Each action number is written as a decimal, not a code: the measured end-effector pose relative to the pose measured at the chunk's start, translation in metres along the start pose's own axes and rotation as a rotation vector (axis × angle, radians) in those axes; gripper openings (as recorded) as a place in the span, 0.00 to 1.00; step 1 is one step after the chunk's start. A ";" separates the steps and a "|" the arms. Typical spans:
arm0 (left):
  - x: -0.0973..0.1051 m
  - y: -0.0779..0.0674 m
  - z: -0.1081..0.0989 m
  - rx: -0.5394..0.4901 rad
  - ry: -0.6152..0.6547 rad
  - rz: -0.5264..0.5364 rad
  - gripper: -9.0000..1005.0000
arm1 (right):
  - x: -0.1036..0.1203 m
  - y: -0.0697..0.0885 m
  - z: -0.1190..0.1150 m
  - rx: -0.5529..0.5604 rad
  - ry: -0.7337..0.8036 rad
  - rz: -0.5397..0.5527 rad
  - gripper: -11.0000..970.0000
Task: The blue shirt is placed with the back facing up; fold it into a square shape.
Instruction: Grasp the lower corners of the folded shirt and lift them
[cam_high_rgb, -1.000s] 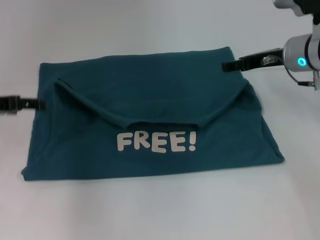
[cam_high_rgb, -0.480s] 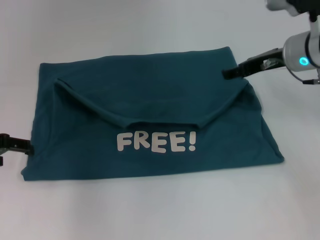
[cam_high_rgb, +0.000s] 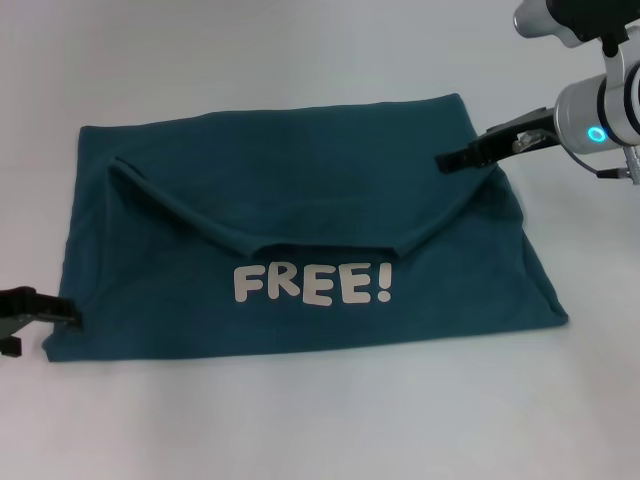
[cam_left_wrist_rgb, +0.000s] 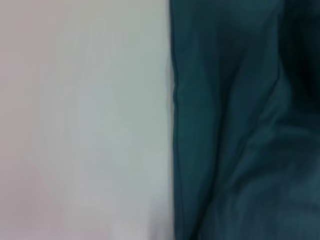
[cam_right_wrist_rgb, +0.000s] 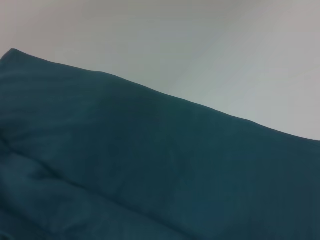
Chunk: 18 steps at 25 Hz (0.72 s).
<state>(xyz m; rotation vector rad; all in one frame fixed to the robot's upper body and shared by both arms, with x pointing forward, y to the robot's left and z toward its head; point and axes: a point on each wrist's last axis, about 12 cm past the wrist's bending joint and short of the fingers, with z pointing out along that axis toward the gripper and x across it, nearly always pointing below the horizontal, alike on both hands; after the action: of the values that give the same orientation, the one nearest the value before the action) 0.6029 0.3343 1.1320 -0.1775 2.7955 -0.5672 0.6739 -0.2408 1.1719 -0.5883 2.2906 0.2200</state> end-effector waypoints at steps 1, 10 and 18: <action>0.001 0.000 0.001 0.001 0.002 -0.002 0.93 | 0.000 0.000 0.000 0.000 0.000 0.000 0.96; 0.008 0.002 0.013 0.010 0.029 -0.024 0.93 | 0.000 0.001 0.000 -0.002 0.001 -0.005 0.96; 0.007 -0.002 0.020 0.014 0.024 -0.026 0.93 | 0.001 0.002 0.001 -0.006 0.004 -0.007 0.96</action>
<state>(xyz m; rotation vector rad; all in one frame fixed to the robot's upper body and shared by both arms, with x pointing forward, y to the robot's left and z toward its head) 0.6027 0.3245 1.1134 -0.2055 2.8153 -0.5990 0.6730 -0.2392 1.1706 -0.6009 2.2917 0.2227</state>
